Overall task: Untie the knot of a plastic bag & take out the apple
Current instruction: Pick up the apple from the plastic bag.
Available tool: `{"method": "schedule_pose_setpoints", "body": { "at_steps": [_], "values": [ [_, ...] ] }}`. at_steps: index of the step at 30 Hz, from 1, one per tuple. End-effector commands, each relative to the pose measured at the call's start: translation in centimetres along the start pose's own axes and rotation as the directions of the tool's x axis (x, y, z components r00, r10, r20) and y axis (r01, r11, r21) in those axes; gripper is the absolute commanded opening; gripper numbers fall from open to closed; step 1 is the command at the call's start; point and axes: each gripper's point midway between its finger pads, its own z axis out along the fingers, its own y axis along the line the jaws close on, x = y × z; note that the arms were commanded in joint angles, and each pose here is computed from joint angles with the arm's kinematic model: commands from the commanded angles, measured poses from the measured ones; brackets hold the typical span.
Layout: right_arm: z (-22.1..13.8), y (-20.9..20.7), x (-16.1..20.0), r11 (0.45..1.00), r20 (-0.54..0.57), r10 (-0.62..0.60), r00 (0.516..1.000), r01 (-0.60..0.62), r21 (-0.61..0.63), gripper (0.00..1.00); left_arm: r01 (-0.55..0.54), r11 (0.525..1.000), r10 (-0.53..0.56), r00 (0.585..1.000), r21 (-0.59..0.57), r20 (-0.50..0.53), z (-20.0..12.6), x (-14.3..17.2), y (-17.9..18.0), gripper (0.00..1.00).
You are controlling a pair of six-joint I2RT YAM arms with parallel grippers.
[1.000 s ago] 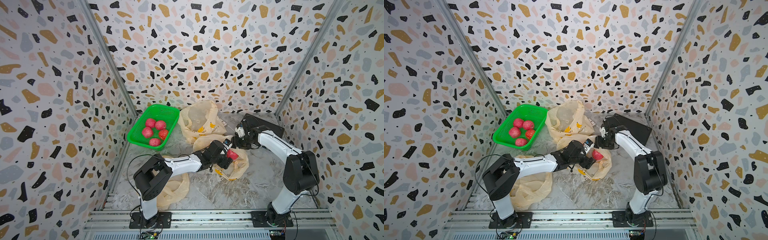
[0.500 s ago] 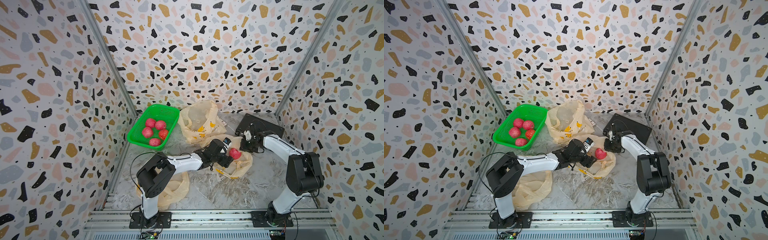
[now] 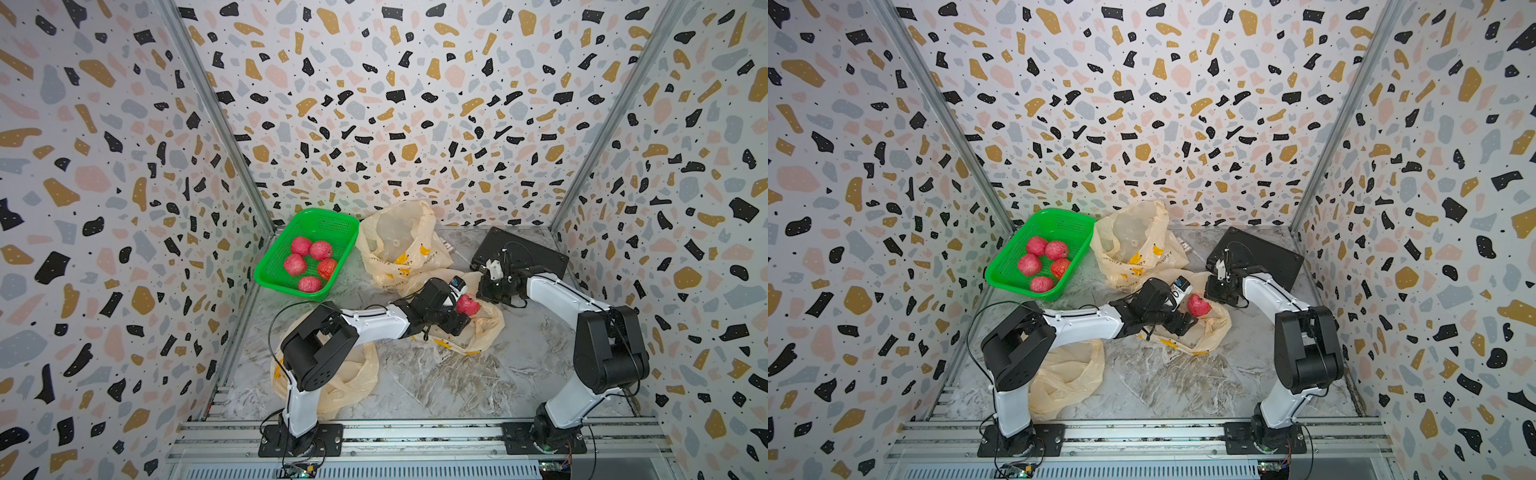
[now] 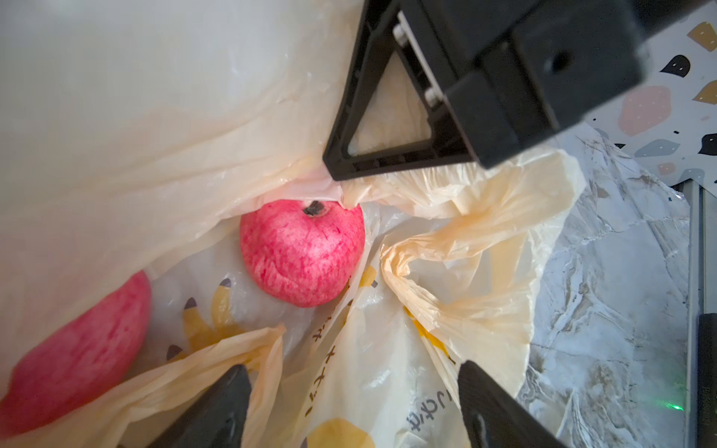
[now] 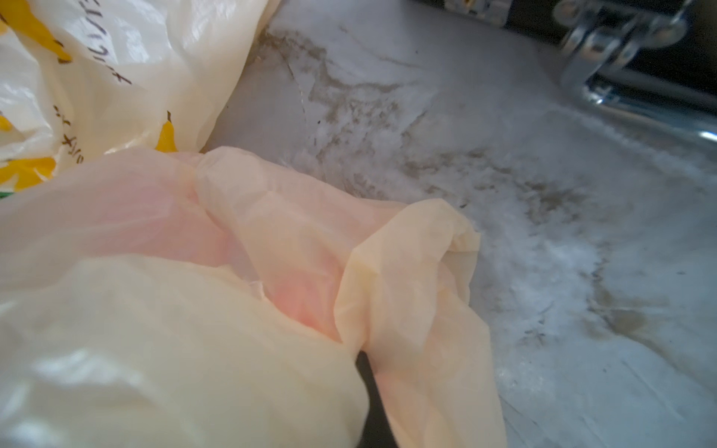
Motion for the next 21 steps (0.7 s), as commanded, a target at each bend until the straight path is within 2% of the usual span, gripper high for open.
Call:
{"method": "schedule_pose_setpoints", "body": {
  "at_steps": [1,5,10,18,21],
  "values": [
    [0.5,-0.3,-0.7,1.000,0.016,0.028,0.999,-0.028,0.007,0.00,-0.003,1.000,0.002,0.998,0.011,0.063,-0.3,-2.4,-0.1,0.85],
    [2.3,-0.5,1.5,0.999,-0.085,0.034,0.996,-0.036,-0.020,0.00,-0.002,1.000,0.001,0.998,0.012,0.067,0.1,-2.5,0.1,0.85],
    [2.2,0.1,2.9,0.997,-0.135,0.016,0.991,-0.025,-0.069,0.00,0.002,1.000,-0.002,0.997,0.000,0.077,0.7,-2.9,0.6,0.86],
    [1.2,0.9,3.5,0.995,-0.138,-0.003,0.990,-0.011,-0.100,0.00,0.013,0.999,-0.011,0.999,-0.032,0.047,2.6,-2.1,2.3,0.87],
    [1.2,1.0,3.8,0.994,-0.142,-0.001,0.990,-0.014,-0.105,0.00,0.020,0.999,-0.020,1.000,-0.040,0.009,3.6,-1.3,2.8,0.82]
  ]
}}
